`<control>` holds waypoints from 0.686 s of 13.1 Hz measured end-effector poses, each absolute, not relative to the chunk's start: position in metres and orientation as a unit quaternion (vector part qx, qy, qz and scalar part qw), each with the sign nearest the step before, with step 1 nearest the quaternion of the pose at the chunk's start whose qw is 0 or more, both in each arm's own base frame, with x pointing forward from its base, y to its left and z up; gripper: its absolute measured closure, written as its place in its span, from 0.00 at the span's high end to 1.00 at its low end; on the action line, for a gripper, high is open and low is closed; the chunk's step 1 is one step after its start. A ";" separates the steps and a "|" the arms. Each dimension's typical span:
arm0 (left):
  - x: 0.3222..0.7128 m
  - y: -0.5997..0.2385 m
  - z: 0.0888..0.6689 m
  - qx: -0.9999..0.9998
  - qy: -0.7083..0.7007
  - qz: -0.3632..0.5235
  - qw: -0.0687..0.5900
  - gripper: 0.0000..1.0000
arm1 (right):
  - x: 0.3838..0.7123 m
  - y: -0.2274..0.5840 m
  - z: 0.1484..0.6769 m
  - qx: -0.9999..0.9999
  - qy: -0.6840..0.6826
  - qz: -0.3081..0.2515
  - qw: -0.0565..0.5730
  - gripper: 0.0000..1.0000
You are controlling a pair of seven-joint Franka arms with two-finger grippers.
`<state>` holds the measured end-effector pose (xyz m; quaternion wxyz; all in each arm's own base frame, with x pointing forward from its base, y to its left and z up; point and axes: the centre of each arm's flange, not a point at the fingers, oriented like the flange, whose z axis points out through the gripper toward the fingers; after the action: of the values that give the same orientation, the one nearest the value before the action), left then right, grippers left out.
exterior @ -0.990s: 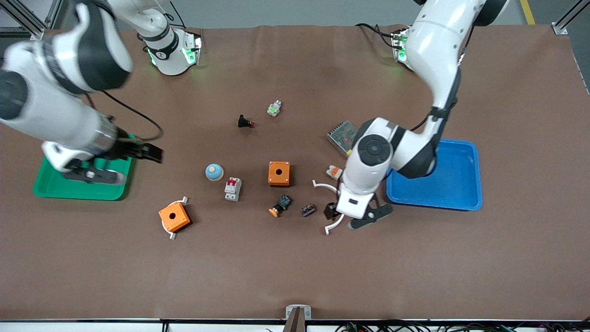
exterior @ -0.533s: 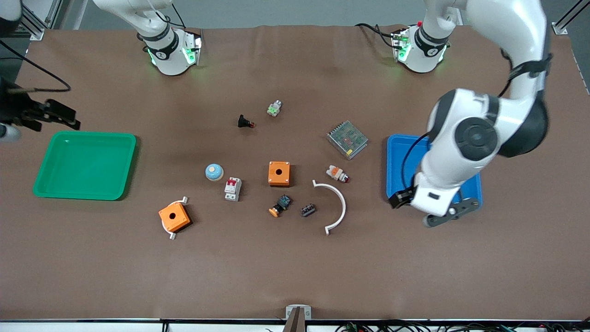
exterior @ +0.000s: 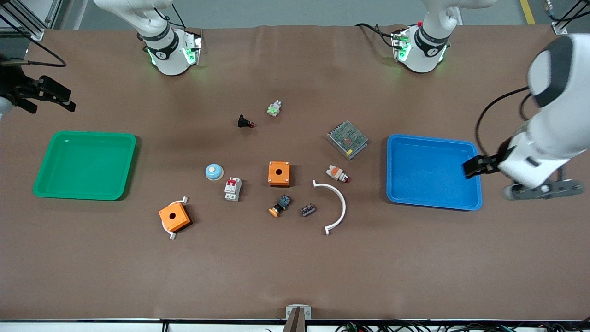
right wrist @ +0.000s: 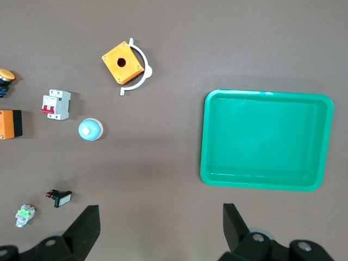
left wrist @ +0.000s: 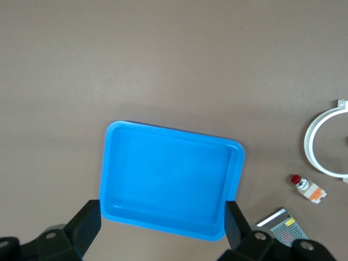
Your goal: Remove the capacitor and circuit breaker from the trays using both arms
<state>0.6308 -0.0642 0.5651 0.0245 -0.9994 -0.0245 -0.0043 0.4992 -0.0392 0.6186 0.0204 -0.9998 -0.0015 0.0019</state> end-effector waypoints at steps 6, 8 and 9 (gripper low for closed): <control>0.575 -0.035 0.627 -0.999 -0.013 -0.030 0.018 1.00 | 0.499 -0.047 0.618 -1.000 0.006 -0.002 0.020 1.00; 0.569 -0.036 0.630 -0.999 -0.011 -0.031 0.018 1.00 | 0.499 -0.046 0.621 -1.000 0.005 -0.004 0.020 1.00; 0.569 -0.038 0.628 -0.999 -0.008 -0.030 0.018 1.00 | 0.499 -0.046 0.623 -1.000 0.005 -0.007 0.020 1.00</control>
<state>0.5689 -0.0383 0.6280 0.0180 -0.9994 -0.0075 -0.0298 0.4989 -0.0462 0.6232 0.0196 -0.9998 0.0052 -0.0071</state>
